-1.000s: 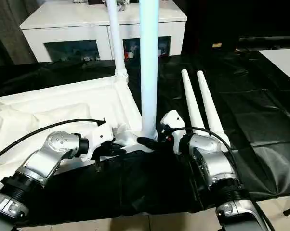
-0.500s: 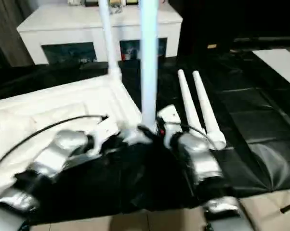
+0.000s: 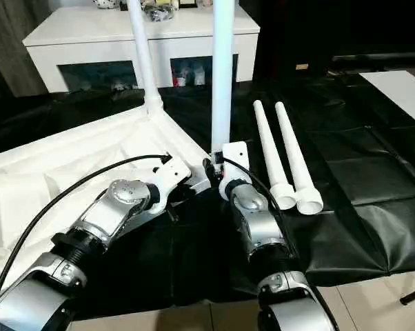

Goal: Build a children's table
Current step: Rotate leg to tighten

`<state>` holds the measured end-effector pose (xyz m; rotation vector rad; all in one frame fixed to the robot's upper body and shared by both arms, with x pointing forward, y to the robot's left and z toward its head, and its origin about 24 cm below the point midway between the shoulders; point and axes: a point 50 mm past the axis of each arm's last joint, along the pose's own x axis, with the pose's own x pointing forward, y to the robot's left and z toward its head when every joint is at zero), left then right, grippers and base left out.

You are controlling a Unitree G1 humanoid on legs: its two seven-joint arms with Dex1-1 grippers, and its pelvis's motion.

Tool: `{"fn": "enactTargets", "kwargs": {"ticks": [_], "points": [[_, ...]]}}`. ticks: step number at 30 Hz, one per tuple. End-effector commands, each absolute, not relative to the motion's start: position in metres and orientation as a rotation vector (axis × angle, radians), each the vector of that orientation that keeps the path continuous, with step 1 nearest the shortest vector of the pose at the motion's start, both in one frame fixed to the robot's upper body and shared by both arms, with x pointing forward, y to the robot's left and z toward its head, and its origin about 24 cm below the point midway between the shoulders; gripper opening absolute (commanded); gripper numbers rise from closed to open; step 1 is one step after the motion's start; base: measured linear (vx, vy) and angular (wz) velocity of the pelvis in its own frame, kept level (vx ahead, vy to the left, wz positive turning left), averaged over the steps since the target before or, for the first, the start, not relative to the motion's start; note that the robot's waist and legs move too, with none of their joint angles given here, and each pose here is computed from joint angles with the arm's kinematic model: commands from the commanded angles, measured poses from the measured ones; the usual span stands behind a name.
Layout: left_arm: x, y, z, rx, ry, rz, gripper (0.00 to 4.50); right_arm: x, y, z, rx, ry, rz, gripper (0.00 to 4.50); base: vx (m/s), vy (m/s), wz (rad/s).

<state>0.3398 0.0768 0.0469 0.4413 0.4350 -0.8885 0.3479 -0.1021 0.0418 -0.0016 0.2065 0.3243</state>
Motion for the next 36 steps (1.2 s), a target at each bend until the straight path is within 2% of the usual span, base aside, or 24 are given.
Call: {"fn": "enactTargets", "kwargs": {"ticks": [1, 4, 6, 9, 12, 14, 22, 26, 29, 30, 36], "points": [[0.341, 0.094, 0.047, 0.475, 0.441, -0.855, 0.0, 0.341, -0.106, 0.031, 0.034, 0.242, 0.388, 3.38, 0.0, 0.0, 0.0], [0.337, 0.098, 0.047, 0.497, 0.437, -0.895, 0.0, 0.341, -0.109, 0.036, 0.051, 0.233, 0.447, 3.61, 0.0, 0.0, 0.0], [0.331, 0.107, 0.046, 0.516, 0.433, -0.964, 0.0, 0.336, -0.115, 0.042, 0.041, 0.237, 0.615, 3.79, 0.0, 0.0, 0.0], [0.325, 0.112, 0.047, 0.48, 0.429, -1.025, 0.0, 0.331, -0.121, 0.045, -0.011, 0.225, 0.737, 3.79, 0.0, 0.0, 0.0], [0.322, 0.114, 0.048, 0.474, 0.425, -1.056, 0.0, 0.329, -0.124, 0.046, -0.034, 0.218, 0.774, 3.79, 0.0, 0.0, 0.0], [0.314, 0.115, 0.051, 0.463, 0.417, -1.147, 0.0, 0.326, -0.129, 0.048, -0.061, 0.206, 0.843, 3.79, 0.0, 0.0, 0.0], [0.307, 0.121, 0.051, 0.459, 0.431, -1.199, 0.0, 0.319, -0.132, 0.05, -0.1, 0.215, 0.972, 3.79, 0.0, 0.0, 0.0], [0.306, 0.122, 0.051, 0.459, 0.435, -1.204, 0.0, 0.317, -0.132, 0.047, -0.131, 0.233, 0.997, 3.34, 0.0, 0.0, 0.0], [0.305, 0.123, 0.05, 0.459, 0.441, -1.205, 0.0, 0.316, -0.132, 0.045, -0.145, 0.24, 1.004, 3.28, 0.0, 0.0, 0.0], [0.305, 0.123, 0.05, 0.459, 0.441, -1.204, 0.0, 0.316, -0.132, 0.045, -0.144, 0.24, 1.004, 2.93, 0.0, 0.0, 0.0], [0.304, 0.123, 0.049, 0.459, 0.447, -1.205, 0.0, 0.316, -0.134, 0.045, -0.134, 0.237, 1.005, 2.75, 0.0, 0.0, 0.0]]}}
